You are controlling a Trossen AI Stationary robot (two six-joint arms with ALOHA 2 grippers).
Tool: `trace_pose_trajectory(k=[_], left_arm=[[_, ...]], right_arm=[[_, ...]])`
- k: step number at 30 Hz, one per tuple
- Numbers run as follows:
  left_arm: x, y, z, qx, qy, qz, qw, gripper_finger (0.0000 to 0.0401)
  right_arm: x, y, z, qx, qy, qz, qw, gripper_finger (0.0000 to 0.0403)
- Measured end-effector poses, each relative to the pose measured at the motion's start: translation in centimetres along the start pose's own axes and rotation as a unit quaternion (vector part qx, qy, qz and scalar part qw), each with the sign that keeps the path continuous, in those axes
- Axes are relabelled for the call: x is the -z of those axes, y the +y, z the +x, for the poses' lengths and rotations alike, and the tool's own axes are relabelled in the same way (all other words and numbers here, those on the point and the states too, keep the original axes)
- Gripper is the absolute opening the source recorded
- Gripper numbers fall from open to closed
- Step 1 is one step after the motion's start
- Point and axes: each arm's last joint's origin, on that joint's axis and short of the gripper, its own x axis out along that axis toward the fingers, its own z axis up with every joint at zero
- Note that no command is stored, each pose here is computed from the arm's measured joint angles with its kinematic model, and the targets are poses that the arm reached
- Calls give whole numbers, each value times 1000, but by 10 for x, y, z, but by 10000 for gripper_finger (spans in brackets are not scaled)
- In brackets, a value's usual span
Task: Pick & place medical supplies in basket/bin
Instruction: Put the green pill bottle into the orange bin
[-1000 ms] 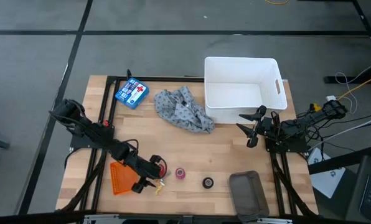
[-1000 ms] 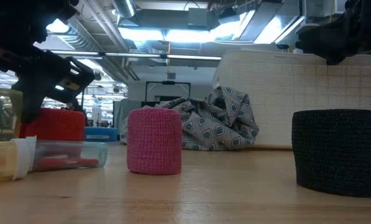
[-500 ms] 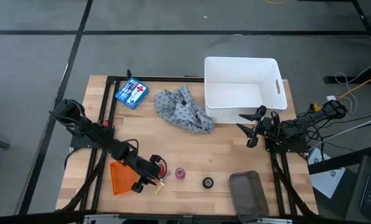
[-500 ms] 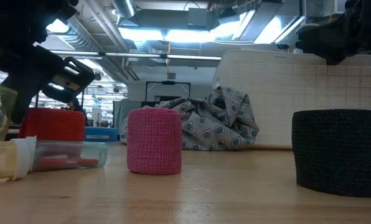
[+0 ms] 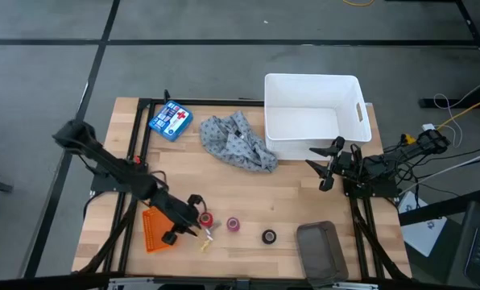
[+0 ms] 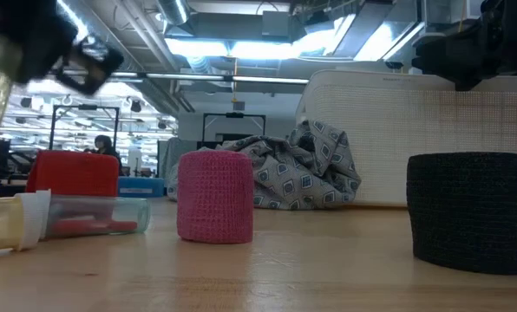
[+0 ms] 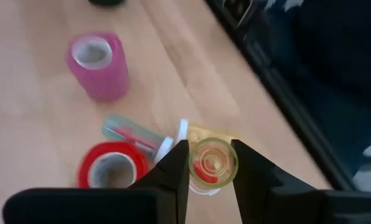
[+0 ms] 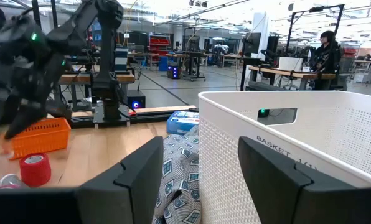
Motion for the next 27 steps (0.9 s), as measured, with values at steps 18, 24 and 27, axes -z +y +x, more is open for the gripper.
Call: trace_pose_trajectory(k=[18,24,27], left_arm=[[37,-2,-73,-21,111,-181,977,84],[65,-2,-59,-21,139,-215,966,84],[79,0,-54,-32,152,-231,960,84]], right_arm=[[0,0,0,0,0,0,1000,209],[0,0,0,0,0,-1,1000,209],[0,0,0,0,1,-1,1000,209]])
